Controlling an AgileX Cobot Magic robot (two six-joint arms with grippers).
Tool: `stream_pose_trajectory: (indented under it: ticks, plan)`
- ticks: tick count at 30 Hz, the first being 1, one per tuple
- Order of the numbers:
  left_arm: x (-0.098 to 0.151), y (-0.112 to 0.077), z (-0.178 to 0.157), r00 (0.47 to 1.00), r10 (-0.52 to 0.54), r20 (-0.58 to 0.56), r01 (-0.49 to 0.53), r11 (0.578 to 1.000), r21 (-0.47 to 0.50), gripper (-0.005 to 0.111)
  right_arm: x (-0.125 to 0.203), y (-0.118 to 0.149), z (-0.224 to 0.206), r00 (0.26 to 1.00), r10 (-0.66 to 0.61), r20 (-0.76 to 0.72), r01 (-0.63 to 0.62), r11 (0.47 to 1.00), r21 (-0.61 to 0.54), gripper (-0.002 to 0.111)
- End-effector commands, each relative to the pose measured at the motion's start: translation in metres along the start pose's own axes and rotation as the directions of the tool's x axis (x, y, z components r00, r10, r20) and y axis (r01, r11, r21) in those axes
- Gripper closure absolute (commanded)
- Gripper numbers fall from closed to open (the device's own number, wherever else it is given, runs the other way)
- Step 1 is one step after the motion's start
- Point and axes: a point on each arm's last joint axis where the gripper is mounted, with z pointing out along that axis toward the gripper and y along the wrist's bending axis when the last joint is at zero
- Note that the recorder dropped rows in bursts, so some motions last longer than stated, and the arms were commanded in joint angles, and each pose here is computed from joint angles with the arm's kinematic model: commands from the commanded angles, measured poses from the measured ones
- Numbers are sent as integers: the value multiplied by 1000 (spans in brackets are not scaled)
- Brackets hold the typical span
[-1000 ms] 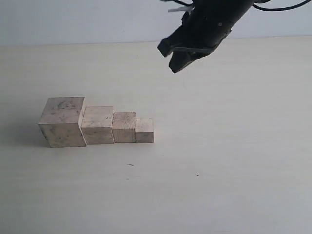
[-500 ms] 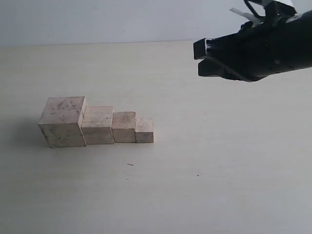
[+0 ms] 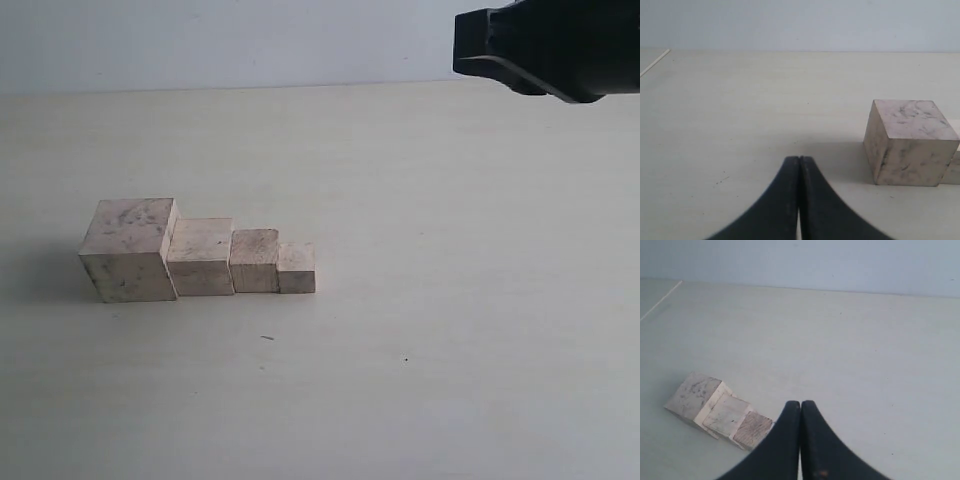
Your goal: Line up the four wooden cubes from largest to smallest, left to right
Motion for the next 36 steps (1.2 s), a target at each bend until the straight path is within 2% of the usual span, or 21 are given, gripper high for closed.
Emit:
stream_pose_trajectory:
  ticks: [1,6,10,16,21,25,30,36]
  plan:
    - [-1,0,0,1000,-5,17,5,1000,-6,107,-5,-2,-3,998,-41,57,39,999,30,108]
    - [-1,0,0,1000,-5,17,5,1000,-6,107,-13,-10,-19,978,-113,175,95,990,108,108]
    - [-1,0,0,1000,-5,17,5,1000,-6,107,-5,-27,-46,966,-108,236,62,979,193,108]
    - [-1,0,0,1000,-5,17,5,1000,-6,107,44,-56,-93,943,-60,326,-66,930,363,108]
    - [-1,0,0,1000,-5,17,5,1000,-6,107,96,-62,-122,900,-91,427,-138,868,477,108]
    - [-1,0,0,1000,-5,17,5,1000,-6,107,127,-57,-131,866,-177,467,-107,848,520,108]
    - [-1,0,0,1000,-5,17,5,1000,-6,107,147,-53,-134,837,-257,483,-56,838,543,108]
    - [-1,0,0,1000,-5,17,5,1000,-6,107,159,-57,-127,851,-240,466,-59,839,541,108]
